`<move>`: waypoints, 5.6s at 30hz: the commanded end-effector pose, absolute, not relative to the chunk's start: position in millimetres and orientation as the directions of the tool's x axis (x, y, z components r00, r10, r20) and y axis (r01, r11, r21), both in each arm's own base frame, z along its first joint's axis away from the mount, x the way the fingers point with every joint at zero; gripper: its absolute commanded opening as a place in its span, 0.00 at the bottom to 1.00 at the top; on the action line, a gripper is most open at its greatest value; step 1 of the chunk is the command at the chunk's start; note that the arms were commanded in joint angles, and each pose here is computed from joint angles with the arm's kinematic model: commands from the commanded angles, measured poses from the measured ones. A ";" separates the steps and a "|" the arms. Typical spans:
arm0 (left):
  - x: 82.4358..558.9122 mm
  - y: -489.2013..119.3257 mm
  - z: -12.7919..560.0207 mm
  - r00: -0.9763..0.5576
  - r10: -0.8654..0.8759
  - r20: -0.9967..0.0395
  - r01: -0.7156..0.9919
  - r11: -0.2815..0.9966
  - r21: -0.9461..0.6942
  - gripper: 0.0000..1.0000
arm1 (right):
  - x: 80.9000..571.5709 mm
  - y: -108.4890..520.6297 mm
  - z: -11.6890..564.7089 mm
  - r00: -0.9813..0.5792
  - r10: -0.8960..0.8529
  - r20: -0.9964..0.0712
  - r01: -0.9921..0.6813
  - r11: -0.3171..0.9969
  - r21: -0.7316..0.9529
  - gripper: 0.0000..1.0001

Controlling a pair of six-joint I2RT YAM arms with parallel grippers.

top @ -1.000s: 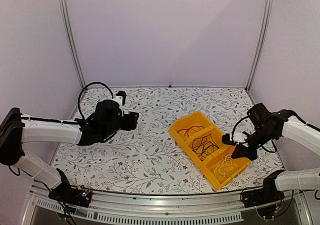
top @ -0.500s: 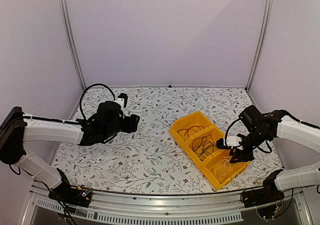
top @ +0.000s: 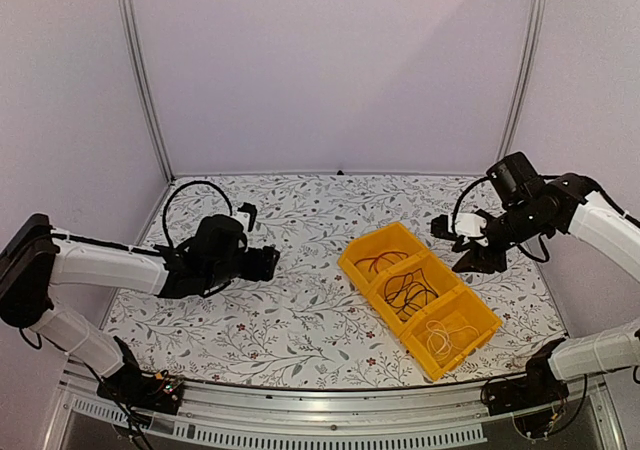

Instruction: Untangle the cables

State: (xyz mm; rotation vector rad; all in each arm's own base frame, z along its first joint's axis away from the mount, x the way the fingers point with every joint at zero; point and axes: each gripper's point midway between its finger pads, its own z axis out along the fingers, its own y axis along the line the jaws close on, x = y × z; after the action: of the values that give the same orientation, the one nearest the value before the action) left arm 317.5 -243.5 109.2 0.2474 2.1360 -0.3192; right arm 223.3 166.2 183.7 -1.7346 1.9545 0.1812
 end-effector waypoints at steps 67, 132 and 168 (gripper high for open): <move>267.1 -309.4 103.0 -0.595 -0.122 -0.795 0.342 0.856 -0.387 0.77 | 264.2 432.5 140.4 -0.313 -0.719 -0.621 -0.946 0.178 0.271 0.00; 301.1 -197.7 158.9 -0.312 -0.162 -0.936 0.218 0.947 -0.237 0.82 | 202.1 319.1 380.4 0.227 -0.484 -0.845 -0.967 -0.006 -0.256 0.00; 355.5 -263.4 111.7 -0.413 -0.034 -0.910 0.254 0.955 -0.151 0.82 | 174.1 135.0 322.4 0.105 -0.902 -0.418 -0.849 0.138 -0.510 0.00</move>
State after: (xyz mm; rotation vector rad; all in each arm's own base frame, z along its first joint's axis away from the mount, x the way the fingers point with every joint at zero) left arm 343.3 -260.0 106.7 0.1535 1.9924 -0.3408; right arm 184.9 156.2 333.5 -1.6725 1.6657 -0.0364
